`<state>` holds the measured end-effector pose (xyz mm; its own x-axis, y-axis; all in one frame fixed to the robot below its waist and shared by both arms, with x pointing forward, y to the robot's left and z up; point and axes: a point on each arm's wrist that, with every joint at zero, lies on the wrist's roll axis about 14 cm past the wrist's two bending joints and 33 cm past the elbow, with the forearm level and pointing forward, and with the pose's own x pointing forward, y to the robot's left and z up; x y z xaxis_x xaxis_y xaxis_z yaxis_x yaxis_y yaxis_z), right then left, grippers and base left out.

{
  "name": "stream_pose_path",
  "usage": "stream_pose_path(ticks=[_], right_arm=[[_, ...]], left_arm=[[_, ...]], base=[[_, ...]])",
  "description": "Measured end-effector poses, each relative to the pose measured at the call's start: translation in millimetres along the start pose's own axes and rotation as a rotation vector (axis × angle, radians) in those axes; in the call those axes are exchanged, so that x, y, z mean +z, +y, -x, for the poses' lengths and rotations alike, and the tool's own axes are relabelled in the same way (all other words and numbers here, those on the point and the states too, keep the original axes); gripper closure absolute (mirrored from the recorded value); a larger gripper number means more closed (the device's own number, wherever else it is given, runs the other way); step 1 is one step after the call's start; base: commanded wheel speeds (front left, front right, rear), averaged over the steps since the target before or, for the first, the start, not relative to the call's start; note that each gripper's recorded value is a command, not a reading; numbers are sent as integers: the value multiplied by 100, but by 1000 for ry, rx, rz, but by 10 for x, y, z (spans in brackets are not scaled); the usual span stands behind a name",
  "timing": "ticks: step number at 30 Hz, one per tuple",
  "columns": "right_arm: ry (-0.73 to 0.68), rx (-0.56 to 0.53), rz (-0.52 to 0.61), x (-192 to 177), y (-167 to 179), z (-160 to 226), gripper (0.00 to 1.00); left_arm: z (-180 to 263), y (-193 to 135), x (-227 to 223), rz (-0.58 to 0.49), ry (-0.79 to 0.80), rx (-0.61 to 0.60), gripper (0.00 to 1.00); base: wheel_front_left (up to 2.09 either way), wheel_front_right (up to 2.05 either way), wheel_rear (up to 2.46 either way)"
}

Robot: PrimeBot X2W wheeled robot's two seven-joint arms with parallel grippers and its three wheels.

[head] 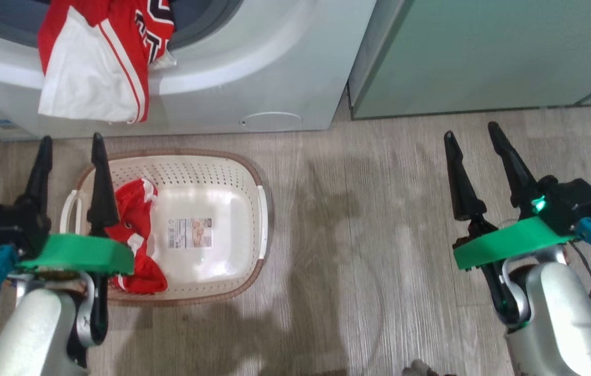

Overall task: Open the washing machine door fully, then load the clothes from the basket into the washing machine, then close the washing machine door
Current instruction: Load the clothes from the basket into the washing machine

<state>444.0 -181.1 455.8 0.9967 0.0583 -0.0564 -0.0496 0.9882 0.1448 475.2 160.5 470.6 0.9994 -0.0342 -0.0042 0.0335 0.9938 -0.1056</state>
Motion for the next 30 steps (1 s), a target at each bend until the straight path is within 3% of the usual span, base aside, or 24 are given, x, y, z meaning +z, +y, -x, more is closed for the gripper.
stream_pose_path(ticks=[14,30], right_arm=[[-29,3,-3,178,36,149,0],[-17,7,-3,143,48,122,0]], left_arm=[[193,-19,137,4,-25,-1,0],[178,29,9,3,4,7,0]], base=[[0,0,0],[0,0,0]])
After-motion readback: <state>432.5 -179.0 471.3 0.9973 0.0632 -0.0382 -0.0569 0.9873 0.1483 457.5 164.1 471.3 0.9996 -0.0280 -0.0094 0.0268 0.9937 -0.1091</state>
